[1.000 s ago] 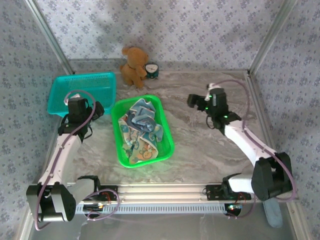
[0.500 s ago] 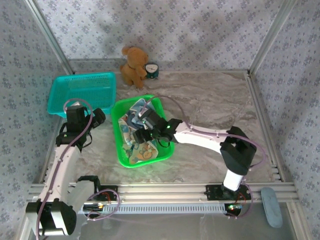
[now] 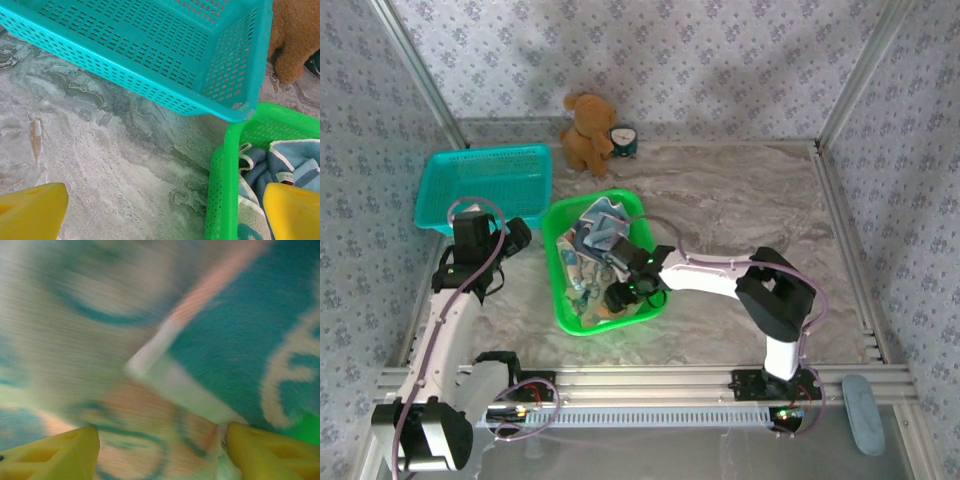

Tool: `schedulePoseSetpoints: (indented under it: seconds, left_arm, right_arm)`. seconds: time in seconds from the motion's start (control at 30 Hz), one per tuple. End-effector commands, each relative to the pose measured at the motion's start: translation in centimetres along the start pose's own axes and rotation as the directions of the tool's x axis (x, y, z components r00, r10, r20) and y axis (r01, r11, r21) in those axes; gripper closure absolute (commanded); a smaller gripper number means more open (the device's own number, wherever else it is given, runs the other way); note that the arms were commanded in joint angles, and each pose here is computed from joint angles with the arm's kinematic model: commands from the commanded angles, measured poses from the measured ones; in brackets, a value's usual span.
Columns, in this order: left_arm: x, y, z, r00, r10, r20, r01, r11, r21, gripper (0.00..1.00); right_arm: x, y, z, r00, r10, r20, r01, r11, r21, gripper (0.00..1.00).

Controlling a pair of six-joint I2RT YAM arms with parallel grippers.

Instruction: Fold and stack the towels

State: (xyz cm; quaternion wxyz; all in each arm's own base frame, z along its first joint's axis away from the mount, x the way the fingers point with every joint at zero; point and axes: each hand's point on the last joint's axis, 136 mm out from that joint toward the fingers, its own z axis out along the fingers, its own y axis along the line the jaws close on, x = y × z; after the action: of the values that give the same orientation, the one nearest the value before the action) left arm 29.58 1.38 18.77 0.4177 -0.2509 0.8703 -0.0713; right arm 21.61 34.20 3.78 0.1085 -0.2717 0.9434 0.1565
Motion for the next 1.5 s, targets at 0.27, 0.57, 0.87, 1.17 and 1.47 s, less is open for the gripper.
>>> schedulePoseSetpoints:
  seconds: [0.27,0.57,0.87,1.17,1.47]
  left_arm:
    - [0.0,-0.3,-0.6,1.0,0.006,-0.002,-0.006,1.0,0.025,0.0]
    - [-0.1,-0.8,-0.8,1.0,0.024,-0.008,-0.024,0.999,0.041,0.0]
    - [0.4,-0.1,-0.7,0.999,0.038,0.008,-0.038,0.999,0.025,0.0]
    - [0.3,0.3,-1.2,0.998,0.05,0.025,-0.05,0.999,0.003,0.0]
    - [0.4,0.4,-0.9,0.999,0.05,0.013,-0.05,0.999,-0.002,0.0]
  right_arm:
    - [1.2,-19.9,-8.5,0.969,0.236,0.069,-0.244,0.888,0.39,0.21]
    - [-5.7,-21.8,-13.6,0.908,0.294,0.297,-0.383,0.87,0.31,0.21]
    - [-3.2,-11.2,-9.7,0.77,0.59,0.245,-0.616,0.786,0.045,0.28]
    - [1.3,-14.7,-4.4,0.693,0.694,0.193,-0.72,0.674,0.162,0.34]
    - [1.4,-28.5,-6.9,0.63,0.716,0.3,-0.773,0.543,0.328,0.31]
